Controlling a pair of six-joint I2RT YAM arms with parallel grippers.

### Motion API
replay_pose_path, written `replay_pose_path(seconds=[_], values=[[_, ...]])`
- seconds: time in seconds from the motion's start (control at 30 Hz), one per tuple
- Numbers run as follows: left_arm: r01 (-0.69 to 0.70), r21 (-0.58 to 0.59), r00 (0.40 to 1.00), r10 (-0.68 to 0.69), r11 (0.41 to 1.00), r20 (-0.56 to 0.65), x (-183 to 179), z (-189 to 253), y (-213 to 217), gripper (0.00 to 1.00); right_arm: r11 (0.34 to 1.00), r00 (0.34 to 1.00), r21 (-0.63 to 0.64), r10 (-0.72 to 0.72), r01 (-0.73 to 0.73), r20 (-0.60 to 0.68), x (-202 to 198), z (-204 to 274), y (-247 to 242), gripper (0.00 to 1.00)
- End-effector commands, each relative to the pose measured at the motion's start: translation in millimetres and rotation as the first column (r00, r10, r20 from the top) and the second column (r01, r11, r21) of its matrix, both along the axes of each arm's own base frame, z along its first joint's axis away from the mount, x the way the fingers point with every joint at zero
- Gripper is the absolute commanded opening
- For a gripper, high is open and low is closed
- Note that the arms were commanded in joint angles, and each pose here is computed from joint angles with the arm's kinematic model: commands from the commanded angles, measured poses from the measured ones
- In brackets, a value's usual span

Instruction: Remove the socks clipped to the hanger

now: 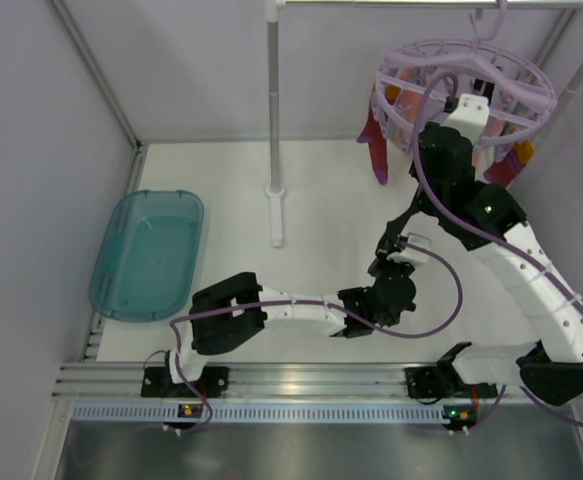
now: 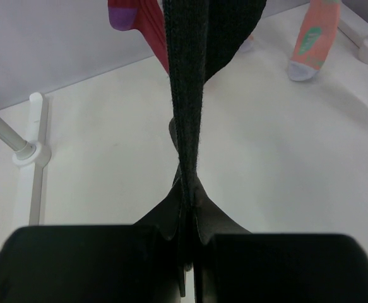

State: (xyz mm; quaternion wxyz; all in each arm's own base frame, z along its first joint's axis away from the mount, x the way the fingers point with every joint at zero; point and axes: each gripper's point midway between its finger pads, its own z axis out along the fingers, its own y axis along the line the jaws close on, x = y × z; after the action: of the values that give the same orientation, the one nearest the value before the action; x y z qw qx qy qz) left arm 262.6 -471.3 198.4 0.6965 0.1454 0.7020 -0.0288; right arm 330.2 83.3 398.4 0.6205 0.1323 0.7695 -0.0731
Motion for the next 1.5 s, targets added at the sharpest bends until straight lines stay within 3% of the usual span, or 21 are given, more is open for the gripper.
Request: replay_pose_path(seconds=[0.0,0.23,0.57,0.87,1.37,1.43,1.47], values=[[-0.014,-0.061,1.0,0.015,0.998,0.012,1.4,14.9,-3.5,0.0,0.999,0.999,-0.004,-0.036,0.036,0.036,-9.6,17.7,-9.2,0.39],[-0.016,-0.061,1.0,0.017,0.998,0.011,1.4,14.1,-3.1,0.0,1.0,0.999,-0.002,-0.027,0.027,0.036,-10.8,19.1,-8.0,0.51],[-0.019,-0.062,1.0,0.02,0.998,0.012,1.6,14.9,-2.8,0.0,1.0,1.0,0.0,-0.014,0.014,0.025,-9.1,14.2,-4.4,0.49],[-0.021,-0.058,1.0,0.021,0.998,0.012,1.5,14.5,-1.8,0.0,1.0,1.0,-0.005,-0.014,0.014,0.022,-9.3,13.0,-4.9,0.39],[-0.025,-0.053,1.0,0.026,0.998,0.012,1.4,13.2,0.3,0.0,0.999,0.999,-0.029,-0.031,0.032,0.04,-4.1,15.0,-5.8,0.33],[-0.028,-0.056,1.0,0.029,0.998,0.012,1.5,14.3,0.7,0.0,0.999,0.999,-0.032,-0.027,0.028,0.041,-3.0,15.6,-4.7,0.22],[-0.027,-0.056,1.0,0.027,0.998,0.012,1.4,14.3,0.5,0.0,0.999,0.999,-0.034,-0.025,0.027,0.039,-1.9,14.8,-3.7,0.12]])
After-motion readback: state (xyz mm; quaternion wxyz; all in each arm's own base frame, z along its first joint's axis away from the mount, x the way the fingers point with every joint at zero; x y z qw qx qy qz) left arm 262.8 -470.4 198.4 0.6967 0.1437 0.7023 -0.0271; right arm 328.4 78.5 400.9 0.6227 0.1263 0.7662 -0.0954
